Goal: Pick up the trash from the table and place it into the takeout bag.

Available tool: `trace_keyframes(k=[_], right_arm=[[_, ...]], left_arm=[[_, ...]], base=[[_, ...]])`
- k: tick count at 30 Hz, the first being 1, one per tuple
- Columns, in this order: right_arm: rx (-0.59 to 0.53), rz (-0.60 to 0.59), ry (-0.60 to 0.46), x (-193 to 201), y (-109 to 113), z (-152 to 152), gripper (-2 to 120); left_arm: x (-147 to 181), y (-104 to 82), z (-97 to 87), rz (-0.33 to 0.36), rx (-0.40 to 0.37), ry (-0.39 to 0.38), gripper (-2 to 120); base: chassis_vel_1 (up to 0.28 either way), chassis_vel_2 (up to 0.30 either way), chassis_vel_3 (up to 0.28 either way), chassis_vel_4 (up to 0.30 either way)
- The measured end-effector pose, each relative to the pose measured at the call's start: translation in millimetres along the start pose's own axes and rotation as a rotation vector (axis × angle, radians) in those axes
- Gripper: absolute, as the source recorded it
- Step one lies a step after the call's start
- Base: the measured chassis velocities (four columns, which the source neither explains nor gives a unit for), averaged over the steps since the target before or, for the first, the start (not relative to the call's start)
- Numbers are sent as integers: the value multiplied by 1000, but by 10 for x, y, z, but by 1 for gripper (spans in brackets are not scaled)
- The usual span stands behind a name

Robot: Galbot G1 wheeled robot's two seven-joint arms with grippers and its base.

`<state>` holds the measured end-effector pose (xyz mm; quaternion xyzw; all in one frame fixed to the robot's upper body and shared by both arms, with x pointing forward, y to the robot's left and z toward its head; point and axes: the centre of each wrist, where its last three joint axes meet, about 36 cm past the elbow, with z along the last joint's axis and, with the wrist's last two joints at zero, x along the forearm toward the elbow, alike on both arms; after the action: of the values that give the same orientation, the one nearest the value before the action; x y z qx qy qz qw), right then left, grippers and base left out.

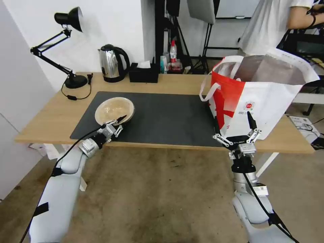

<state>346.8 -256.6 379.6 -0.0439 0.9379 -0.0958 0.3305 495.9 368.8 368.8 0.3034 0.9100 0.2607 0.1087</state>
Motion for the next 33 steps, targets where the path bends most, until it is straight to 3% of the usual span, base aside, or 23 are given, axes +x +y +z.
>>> trace_keyframes(k=[11, 20, 25, 30, 33], right_arm=[[1, 1, -4, 1, -13, -28, 100], [7, 4, -5, 20, -45, -73, 100], [13, 5, 0, 63, -79, -110, 100], [15, 8, 1, 127, -98, -201, 100], [13, 10, 1, 140, -93, -219, 100]], left_arm=[[-23, 15, -74, -27, -7, -29, 0], [-82, 94, -267, -53, -21, -90, 0], [-113, 161, -467, -68, -38, -136, 0], [-161, 367, -880, -94, -77, -214, 0], [-183, 428, -982, -95, -83, -231, 0]], base=[[0, 0, 0, 0], [0, 0, 0, 0], [0, 0, 0, 0], [0, 0, 0, 0], [0, 0, 0, 0]])
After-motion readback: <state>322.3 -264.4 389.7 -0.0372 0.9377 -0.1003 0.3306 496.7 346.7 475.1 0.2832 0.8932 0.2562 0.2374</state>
